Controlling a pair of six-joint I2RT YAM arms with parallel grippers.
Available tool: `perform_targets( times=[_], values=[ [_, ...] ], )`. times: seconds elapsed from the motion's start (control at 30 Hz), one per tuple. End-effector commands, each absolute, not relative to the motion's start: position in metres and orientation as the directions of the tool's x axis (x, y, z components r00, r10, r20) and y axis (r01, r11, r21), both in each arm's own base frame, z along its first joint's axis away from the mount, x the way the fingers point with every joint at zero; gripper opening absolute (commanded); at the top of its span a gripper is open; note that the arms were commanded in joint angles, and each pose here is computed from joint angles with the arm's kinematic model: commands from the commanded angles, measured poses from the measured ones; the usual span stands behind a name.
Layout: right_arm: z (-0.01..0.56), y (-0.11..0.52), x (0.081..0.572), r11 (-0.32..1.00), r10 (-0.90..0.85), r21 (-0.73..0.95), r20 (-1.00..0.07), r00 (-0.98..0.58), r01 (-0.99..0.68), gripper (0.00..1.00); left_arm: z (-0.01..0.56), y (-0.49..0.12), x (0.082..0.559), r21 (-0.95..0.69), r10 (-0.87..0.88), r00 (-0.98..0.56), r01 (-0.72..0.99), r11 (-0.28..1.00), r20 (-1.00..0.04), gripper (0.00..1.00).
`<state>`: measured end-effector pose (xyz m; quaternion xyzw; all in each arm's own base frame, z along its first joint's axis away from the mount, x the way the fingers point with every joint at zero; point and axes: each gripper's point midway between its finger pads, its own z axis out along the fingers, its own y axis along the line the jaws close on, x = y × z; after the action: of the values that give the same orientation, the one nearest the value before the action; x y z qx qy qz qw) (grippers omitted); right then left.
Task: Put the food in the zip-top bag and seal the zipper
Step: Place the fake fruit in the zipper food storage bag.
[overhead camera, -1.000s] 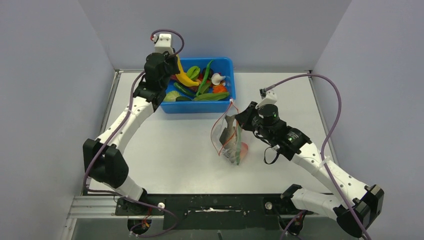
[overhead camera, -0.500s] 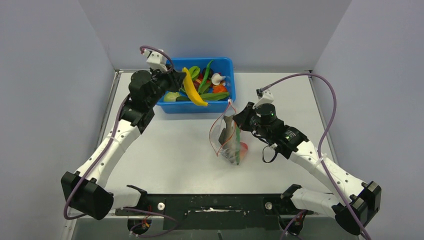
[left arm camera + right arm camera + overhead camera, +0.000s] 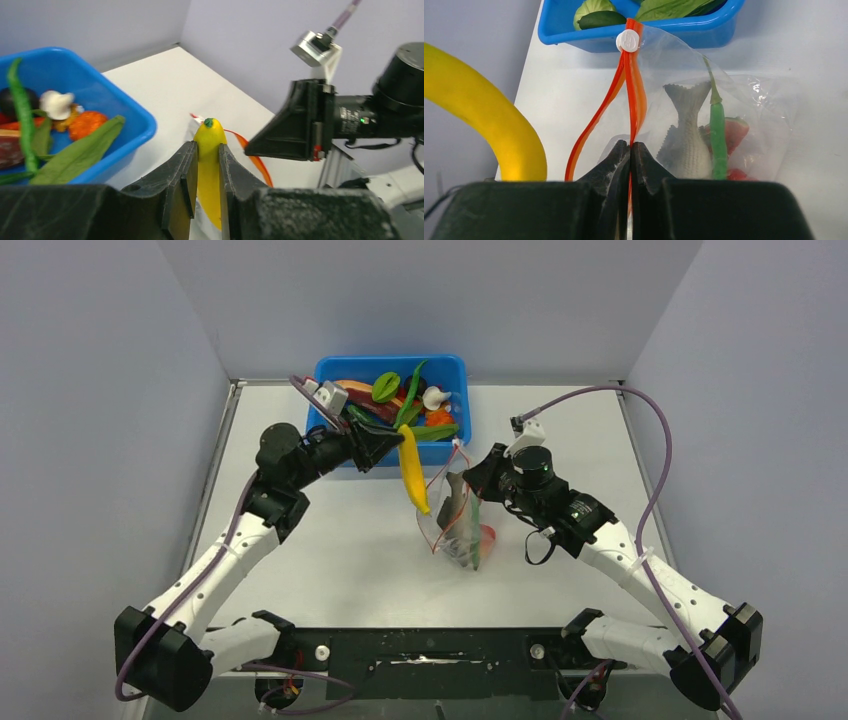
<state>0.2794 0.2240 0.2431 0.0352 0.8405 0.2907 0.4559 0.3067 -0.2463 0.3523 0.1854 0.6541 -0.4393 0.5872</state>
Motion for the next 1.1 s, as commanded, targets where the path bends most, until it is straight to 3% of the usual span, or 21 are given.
perform_targets(
  times=[0.0,0.1,0.33,0.9,1.07],
  values=[
    [0.287,0.235,0.283,0.762,0.377,0.573,-0.771,-0.513,-0.302,0.00,0.387,-0.271,0.266,-0.350,-0.374,-0.222,0.881,0.318,-0.900,0.00],
    [0.295,0.241,0.279,0.735,0.374,0.583,-0.775,-0.509,-0.347,0.00,0.387,-0.280,0.253,-0.358,-0.412,-0.244,0.906,0.226,-0.878,0.00],
    [0.309,0.244,0.273,0.706,0.376,0.587,-0.785,-0.492,-0.397,0.00,0.360,-0.299,0.247,-0.348,-0.382,-0.257,0.918,0.189,-0.887,0.00],
    [0.316,0.245,0.271,0.684,0.388,0.598,-0.783,-0.486,-0.417,0.00,0.275,-0.326,0.276,-0.346,-0.207,-0.292,0.885,0.311,-0.934,0.00],
    [0.314,0.244,0.270,0.682,0.398,0.607,-0.776,-0.488,-0.409,0.00,0.253,-0.328,0.293,-0.316,-0.157,-0.274,0.840,0.442,-0.949,0.00]
  ],
)
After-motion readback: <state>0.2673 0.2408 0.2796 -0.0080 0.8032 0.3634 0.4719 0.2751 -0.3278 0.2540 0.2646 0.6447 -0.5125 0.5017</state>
